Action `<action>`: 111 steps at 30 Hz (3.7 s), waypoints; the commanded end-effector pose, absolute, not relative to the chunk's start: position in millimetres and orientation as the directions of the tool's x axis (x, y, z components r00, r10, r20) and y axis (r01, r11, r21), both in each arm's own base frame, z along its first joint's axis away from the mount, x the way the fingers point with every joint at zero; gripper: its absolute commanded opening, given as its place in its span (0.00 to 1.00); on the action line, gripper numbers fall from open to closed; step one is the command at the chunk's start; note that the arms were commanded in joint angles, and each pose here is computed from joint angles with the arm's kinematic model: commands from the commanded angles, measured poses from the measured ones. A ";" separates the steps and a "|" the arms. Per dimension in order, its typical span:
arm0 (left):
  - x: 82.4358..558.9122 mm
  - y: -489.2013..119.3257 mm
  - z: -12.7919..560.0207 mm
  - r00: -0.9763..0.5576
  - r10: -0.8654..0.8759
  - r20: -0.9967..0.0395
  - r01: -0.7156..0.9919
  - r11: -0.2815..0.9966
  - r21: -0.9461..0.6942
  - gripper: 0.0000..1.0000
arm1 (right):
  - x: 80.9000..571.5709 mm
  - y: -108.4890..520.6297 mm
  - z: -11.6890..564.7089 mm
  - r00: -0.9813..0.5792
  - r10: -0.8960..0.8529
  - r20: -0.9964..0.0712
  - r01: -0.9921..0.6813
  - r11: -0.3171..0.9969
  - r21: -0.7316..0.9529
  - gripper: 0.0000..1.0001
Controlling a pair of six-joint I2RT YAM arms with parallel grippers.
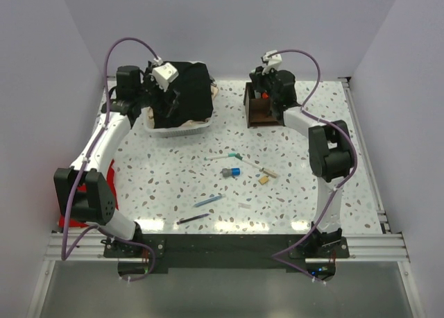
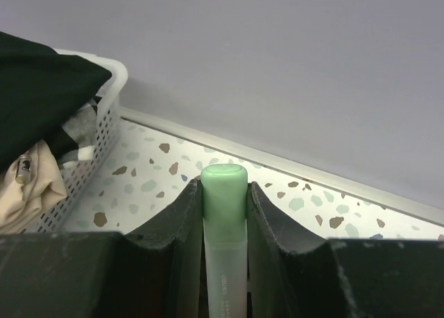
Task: Sort the stationery into containers
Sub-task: Place the pen in the storage box, then pick up the pen from the center of the board.
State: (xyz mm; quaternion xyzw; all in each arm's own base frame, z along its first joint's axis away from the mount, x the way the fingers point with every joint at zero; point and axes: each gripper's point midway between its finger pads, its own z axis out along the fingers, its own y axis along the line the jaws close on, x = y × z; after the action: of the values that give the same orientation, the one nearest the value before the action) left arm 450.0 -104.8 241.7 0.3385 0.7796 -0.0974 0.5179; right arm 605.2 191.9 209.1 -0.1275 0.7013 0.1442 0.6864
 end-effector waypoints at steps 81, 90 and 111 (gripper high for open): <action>353.0 -126.6 217.2 -0.175 0.494 -0.852 0.576 0.753 0.318 0.95 | 356.6 245.9 7.2 -0.467 -0.785 -0.407 -0.866 0.498 0.033 0.38; 353.3 -126.3 217.0 -0.170 0.497 -0.851 0.575 0.752 0.324 0.95 | 335.4 242.1 -9.5 -0.488 -0.807 -0.331 -0.858 0.513 0.016 0.15; 362.9 -135.8 216.9 -0.129 0.542 -0.830 0.627 0.694 0.355 0.95 | 465.4 232.9 308.8 -0.193 -0.230 -0.954 -0.759 0.651 -0.003 0.00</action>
State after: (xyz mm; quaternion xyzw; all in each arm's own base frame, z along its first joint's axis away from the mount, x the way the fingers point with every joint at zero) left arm 351.6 -128.6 196.5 0.3736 0.7726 -0.0420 0.5115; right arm 466.8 216.8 216.8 -0.3541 0.8164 0.2052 0.4075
